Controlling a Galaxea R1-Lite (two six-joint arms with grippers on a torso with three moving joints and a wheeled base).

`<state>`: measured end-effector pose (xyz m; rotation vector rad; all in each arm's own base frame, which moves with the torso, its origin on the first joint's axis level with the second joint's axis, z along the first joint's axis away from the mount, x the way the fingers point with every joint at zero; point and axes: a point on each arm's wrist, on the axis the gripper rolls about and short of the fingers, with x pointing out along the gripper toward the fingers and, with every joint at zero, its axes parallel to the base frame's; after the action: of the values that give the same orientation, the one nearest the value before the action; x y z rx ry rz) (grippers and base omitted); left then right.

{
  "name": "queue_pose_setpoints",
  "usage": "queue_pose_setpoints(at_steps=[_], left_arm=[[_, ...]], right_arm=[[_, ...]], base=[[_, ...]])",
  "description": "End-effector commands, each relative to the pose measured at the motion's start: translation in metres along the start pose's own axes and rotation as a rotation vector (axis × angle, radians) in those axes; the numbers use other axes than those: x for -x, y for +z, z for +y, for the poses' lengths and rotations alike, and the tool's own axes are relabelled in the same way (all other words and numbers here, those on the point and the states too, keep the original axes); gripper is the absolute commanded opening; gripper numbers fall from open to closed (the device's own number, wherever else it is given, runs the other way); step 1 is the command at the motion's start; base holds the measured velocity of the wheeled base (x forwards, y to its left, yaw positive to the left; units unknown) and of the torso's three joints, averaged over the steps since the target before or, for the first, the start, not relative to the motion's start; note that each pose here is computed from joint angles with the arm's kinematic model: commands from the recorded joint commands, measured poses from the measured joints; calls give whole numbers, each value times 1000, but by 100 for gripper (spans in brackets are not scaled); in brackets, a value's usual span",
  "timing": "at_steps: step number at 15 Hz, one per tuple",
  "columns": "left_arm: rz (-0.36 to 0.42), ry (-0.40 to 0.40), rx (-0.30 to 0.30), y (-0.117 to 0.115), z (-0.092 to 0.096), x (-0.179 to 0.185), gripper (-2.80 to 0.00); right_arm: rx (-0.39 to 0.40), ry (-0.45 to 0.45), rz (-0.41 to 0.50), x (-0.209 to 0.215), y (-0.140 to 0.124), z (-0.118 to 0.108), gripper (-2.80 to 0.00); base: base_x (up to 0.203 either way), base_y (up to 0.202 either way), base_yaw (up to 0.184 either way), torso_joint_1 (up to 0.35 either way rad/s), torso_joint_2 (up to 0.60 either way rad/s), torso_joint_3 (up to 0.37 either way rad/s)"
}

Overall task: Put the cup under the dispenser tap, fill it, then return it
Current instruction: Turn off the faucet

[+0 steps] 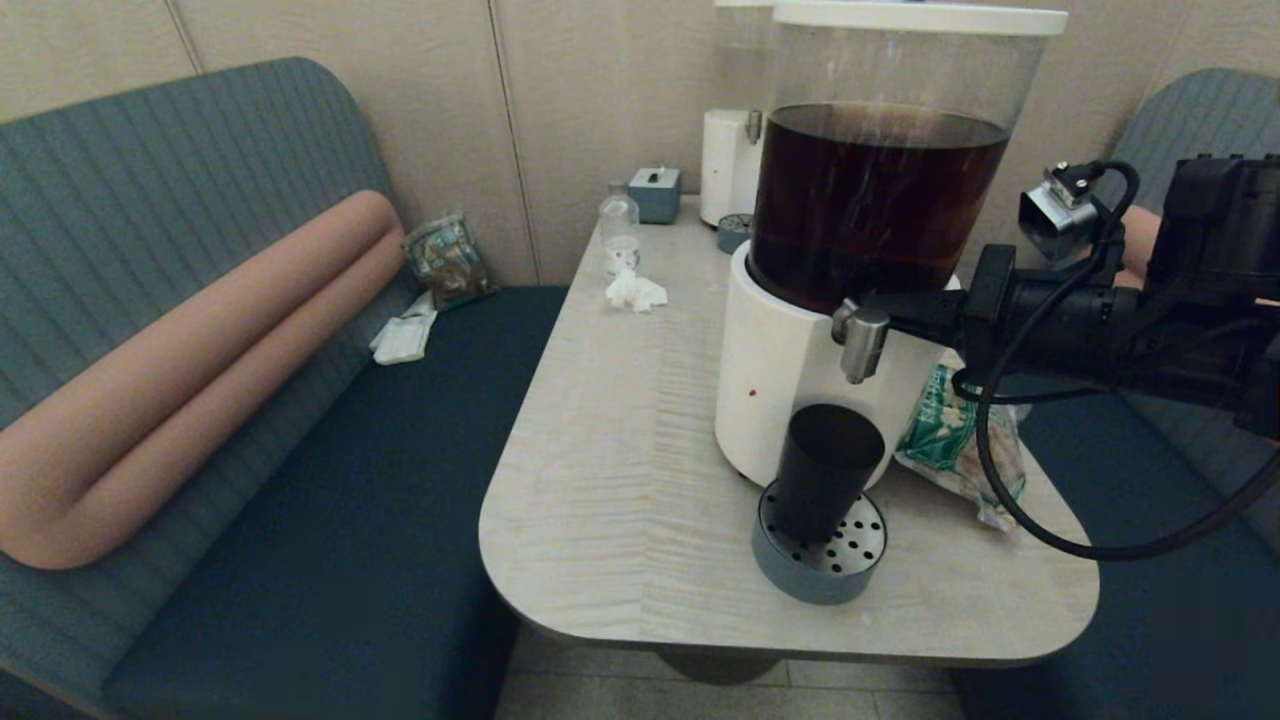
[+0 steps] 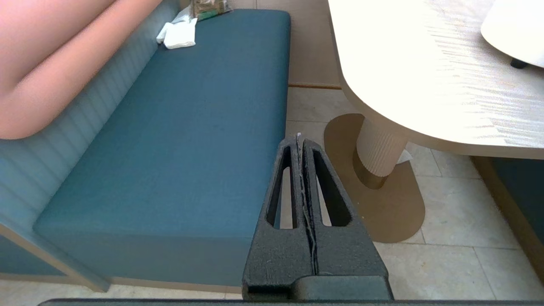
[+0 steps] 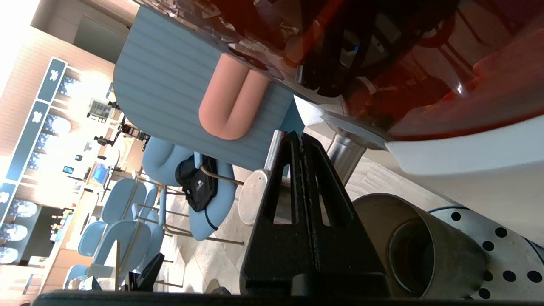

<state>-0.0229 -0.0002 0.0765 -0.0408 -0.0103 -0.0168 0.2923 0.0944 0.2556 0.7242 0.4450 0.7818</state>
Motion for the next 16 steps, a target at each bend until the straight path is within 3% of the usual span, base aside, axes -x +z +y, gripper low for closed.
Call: queue_pose_setpoints(at_steps=[1,16], left_arm=[[0,0,1,0,0,0,-280],[1,0,1,0,0,0,-280]], right_arm=[[-1,18,15,-3,-1,2,-280],[5,54,43,-9,-3,8,-280]], base=[[0,0,0,0,0,0],[0,0,0,0,0,0]])
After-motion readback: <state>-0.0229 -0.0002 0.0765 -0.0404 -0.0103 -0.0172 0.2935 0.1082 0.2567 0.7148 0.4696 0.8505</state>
